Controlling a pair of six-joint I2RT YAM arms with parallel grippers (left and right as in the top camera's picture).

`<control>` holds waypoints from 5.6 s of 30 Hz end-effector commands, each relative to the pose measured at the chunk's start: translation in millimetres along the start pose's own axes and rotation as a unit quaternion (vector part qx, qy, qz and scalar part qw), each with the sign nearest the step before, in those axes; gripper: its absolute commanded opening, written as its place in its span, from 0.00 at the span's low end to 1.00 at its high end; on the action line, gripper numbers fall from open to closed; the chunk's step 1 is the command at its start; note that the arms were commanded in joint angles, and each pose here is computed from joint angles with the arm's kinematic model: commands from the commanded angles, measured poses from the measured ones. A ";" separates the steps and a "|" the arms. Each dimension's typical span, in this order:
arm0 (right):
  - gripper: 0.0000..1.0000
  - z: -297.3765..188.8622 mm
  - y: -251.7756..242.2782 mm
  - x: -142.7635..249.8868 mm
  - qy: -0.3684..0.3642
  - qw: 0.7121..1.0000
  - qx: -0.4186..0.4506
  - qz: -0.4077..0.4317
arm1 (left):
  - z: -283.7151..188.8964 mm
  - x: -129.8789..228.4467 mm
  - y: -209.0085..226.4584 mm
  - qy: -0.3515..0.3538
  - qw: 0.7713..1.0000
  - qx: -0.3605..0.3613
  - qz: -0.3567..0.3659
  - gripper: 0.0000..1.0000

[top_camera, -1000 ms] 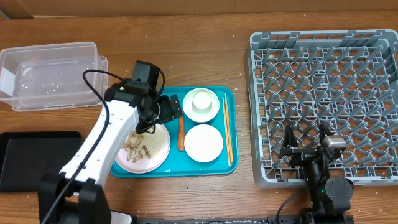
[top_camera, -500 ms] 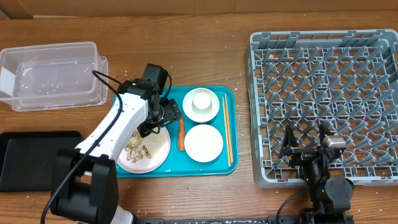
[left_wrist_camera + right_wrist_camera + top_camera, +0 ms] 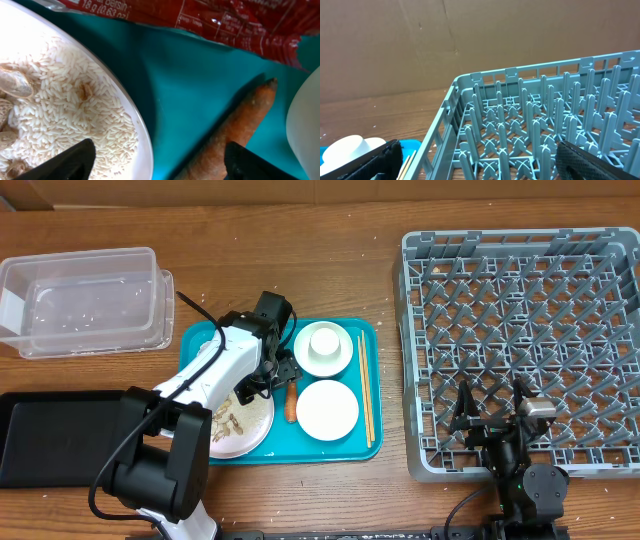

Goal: Sort waste into correct bins and load items into the dishwasher
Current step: 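Move the left gripper over the white plate of rice and shells, then grasp the rim of the white plate with the left gripper, then lift the plate with the left gripper and carry it left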

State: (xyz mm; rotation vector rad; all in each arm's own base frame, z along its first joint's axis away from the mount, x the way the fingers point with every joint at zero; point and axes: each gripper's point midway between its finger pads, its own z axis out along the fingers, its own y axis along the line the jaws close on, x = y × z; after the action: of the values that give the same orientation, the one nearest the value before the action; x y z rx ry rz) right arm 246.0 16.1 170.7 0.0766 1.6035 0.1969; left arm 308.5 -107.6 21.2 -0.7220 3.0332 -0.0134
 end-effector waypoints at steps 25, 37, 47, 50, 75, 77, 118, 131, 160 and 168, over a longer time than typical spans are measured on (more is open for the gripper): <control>1.00 0.0 -1.4 0.7 -0.004 1.000 0.003 -0.003 | 2.8 -28.5 2.5 -0.010 0.998 0.026 -0.050 0.75; 1.00 0.0 -1.4 0.7 -0.004 1.000 0.003 -0.003 | 8.5 -19.8 -3.2 -0.012 0.999 0.010 -0.031 0.68; 1.00 0.0 -1.4 0.7 -0.004 1.000 0.003 -0.003 | 12.4 -22.5 5.6 -0.023 0.999 -0.018 -0.030 0.50; 1.00 0.0 -1.4 0.7 -0.004 1.000 0.003 -0.003 | 12.6 -19.5 5.6 -0.019 0.999 -0.019 -0.028 0.46; 1.00 0.0 -1.4 0.7 -0.004 1.000 0.003 -0.003 | 12.2 -14.8 5.7 -0.027 0.999 -0.038 -0.007 0.04; 1.00 0.0 -1.4 0.7 -0.004 1.000 0.003 -0.003 | 11.6 -12.8 7.8 -0.022 0.999 -0.043 -0.006 0.04; 1.00 0.0 -1.4 0.7 -0.004 1.000 0.003 -0.003 | -74.2 -26.0 22.8 -0.014 0.992 -0.116 0.037 0.04; 1.00 0.0 -1.4 0.7 -0.004 1.000 0.003 -0.003 | -112.6 -44.7 45.0 -0.033 0.988 -0.149 0.018 0.04; 1.00 0.0 -1.4 0.7 -0.004 1.000 0.003 -0.003 | -115.7 -143.5 207.1 -0.037 0.974 -0.063 -0.214 0.04; 1.00 0.0 -1.4 0.7 -0.004 1.000 0.003 -0.003 | -116.9 -167.8 250.6 -0.069 0.961 -0.010 -0.266 0.04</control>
State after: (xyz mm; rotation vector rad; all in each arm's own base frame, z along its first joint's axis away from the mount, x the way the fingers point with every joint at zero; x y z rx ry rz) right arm 246.0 15.9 170.6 0.0775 1.6038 0.1966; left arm 337.9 182.0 133.0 -1.4526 2.6396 0.1482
